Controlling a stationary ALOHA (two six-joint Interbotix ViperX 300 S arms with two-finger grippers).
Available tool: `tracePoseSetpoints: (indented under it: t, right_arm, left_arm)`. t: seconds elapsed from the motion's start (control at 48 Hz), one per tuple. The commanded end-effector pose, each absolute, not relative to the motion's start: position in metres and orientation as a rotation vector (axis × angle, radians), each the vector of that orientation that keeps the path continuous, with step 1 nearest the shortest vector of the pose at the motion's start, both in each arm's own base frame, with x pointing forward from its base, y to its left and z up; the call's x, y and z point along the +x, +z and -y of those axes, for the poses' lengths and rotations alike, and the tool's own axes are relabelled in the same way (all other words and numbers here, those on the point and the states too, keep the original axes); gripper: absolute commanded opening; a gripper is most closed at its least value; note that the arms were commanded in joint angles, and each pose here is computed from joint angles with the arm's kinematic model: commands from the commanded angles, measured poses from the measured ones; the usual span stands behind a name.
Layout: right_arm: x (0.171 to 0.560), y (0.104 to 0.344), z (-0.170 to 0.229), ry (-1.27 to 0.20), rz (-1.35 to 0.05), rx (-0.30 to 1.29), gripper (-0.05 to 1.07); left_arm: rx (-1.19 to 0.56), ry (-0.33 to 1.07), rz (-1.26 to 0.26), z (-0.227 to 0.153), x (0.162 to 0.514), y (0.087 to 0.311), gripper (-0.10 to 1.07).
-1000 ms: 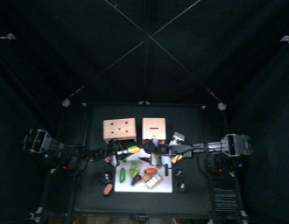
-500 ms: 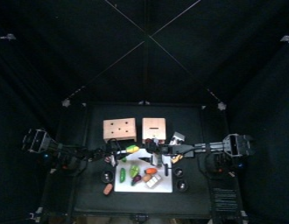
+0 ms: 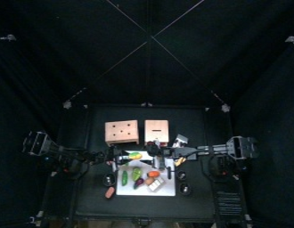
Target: Regrasp corn
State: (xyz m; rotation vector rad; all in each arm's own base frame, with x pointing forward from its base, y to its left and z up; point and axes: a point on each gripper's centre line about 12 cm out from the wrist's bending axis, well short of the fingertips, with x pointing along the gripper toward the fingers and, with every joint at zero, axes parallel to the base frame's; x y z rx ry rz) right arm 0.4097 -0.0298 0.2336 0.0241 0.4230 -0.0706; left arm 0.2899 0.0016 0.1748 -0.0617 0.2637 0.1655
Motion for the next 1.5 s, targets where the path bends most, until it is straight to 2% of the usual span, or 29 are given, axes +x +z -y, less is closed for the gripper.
tracePoseSetpoints:
  t: [0.0,0.396,0.75,1.146,1.479]
  right_arm:
    - [0.415,0.249,0.028,-0.065,-0.377,0.02,0.94]
    - [0.424,0.243,0.017,-0.04,-0.386,0.024,0.94]
    - [0.426,0.242,-0.003,-0.015,-0.388,0.09,0.94]
    - [0.429,0.238,0.002,-0.071,-0.395,0.249,0.94]
    - [0.432,0.232,0.006,-0.084,-0.406,0.261,0.94]
  left_arm:
    - [-0.017,0.123,-0.25,0.003,0.294,0.179,0.67]
    - [0.168,-0.04,-0.285,0.019,0.298,0.166,0.67]
    - [0.173,-0.035,-0.307,0.017,0.3,0.159,0.67]
    - [0.176,-0.036,-0.304,0.017,0.302,0.16,0.67]
    - [0.174,-0.035,-0.302,0.017,0.302,0.161,0.67]
